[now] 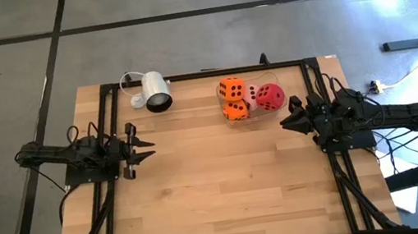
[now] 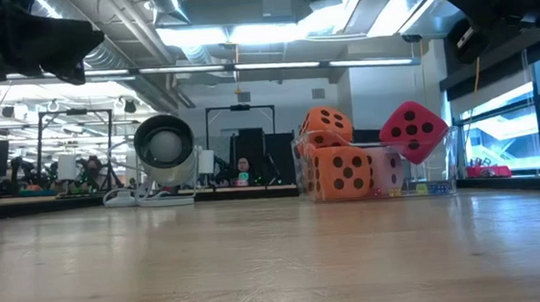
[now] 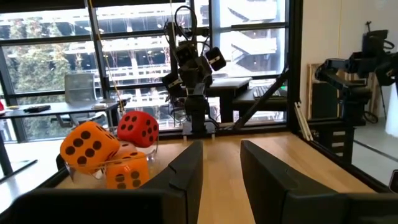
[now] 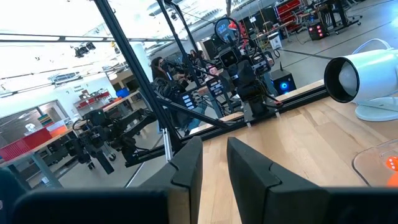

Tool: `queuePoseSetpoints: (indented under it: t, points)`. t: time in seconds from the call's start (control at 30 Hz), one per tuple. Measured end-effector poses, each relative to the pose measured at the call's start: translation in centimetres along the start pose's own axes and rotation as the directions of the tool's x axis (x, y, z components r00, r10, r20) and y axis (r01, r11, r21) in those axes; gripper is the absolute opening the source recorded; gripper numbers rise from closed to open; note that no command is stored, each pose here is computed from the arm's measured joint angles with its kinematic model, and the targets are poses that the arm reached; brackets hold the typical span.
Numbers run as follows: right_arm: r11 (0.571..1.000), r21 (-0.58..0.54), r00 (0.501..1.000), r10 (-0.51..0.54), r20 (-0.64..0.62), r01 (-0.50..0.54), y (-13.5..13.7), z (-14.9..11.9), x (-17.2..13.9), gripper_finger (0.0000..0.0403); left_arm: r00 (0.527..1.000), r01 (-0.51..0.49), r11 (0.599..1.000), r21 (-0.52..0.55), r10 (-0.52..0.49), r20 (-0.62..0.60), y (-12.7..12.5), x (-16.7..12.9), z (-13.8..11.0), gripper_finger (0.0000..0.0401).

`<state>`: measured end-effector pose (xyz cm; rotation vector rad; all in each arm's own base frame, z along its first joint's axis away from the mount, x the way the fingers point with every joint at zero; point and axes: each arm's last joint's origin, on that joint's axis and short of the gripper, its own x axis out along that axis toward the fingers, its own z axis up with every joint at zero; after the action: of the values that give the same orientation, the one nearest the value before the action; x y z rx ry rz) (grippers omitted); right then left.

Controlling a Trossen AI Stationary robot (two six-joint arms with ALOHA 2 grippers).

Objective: Pick & Place Dice
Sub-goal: Return to Home Position

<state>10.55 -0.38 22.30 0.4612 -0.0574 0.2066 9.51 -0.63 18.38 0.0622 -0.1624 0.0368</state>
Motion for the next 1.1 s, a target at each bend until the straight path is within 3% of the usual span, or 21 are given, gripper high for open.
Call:
queuePoseSetpoints:
  t: [0.6, 0.8, 1.1]
  points:
    - [1.000, -0.006, 1.000, 0.000, 0.000, 0.000, 0.00, 0.00, 0.00, 0.0074, 1.000, 0.000, 1.000, 0.001, 0.000, -0.001, -0.01, 0.00, -0.05, 0.0100]
    - [0.990, -0.143, 1.000, -0.001, -0.002, 0.001, -0.01, -0.02, 0.00, 0.0074, 1.000, 0.001, 1.000, 0.002, 0.000, -0.001, -0.01, 0.00, -0.05, 0.0104]
    - [0.926, -0.377, 0.999, -0.020, -0.039, 0.004, -0.20, -0.38, -0.01, 0.0074, 1.000, 0.001, 1.000, 0.000, -0.001, -0.002, -0.01, 0.00, -0.06, 0.0098]
